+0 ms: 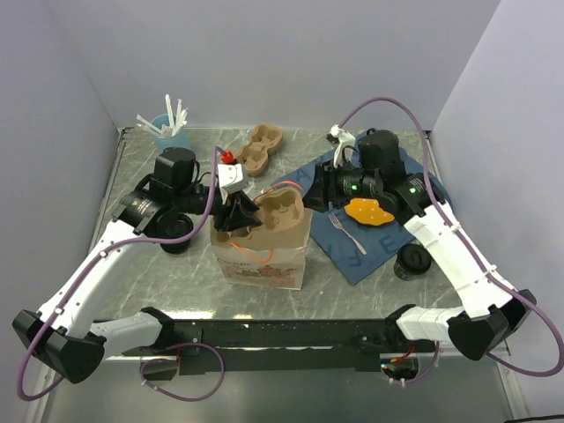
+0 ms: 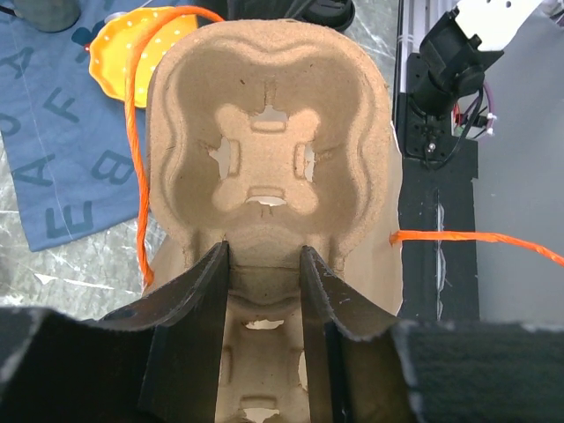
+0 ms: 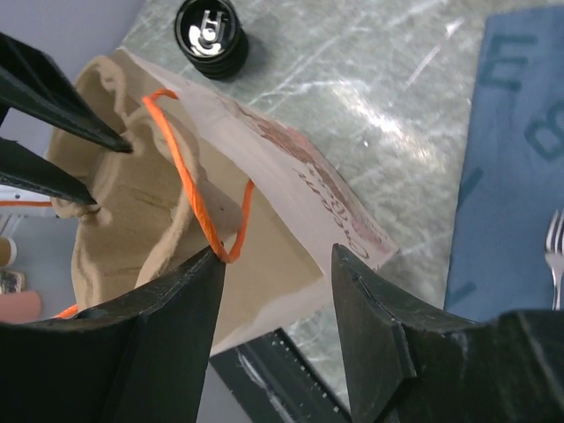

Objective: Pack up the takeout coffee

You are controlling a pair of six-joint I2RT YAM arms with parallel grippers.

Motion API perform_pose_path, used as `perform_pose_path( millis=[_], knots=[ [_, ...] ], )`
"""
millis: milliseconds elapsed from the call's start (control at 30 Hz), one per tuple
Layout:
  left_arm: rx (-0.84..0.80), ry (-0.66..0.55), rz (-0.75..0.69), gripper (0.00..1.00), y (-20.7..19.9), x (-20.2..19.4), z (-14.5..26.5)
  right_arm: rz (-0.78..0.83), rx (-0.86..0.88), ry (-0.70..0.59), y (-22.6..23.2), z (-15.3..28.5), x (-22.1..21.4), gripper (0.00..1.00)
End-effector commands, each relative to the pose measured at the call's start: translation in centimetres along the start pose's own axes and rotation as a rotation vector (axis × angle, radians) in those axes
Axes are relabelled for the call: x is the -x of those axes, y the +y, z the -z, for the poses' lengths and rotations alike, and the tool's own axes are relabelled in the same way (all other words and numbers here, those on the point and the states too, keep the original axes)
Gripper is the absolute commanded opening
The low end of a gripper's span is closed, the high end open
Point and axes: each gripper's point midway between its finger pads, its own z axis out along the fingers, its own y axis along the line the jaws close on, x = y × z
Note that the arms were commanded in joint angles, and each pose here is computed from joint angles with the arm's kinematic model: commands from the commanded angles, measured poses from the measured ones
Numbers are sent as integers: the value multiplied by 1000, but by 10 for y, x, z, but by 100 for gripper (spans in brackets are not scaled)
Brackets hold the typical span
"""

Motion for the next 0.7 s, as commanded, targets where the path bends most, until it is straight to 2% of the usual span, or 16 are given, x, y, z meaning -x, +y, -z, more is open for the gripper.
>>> perform_pose_path(
  millis=[0, 167, 400, 667],
  knots=[
    [-28, -17, -92, 34, -4, 11, 3, -87, -101, -29, -7, 25, 3, 60],
    [-34, 1, -96, 33, -3, 5, 1, -248, -139, 9, -4, 32, 2, 60],
    [-21, 13, -116, 33, 2, 5, 0, -475, -97, 65, 9, 24, -11, 60],
    [-28, 56, -127, 32, 6, -6, -10, -500, -159, 119, 2, 17, -31, 57]
  ],
)
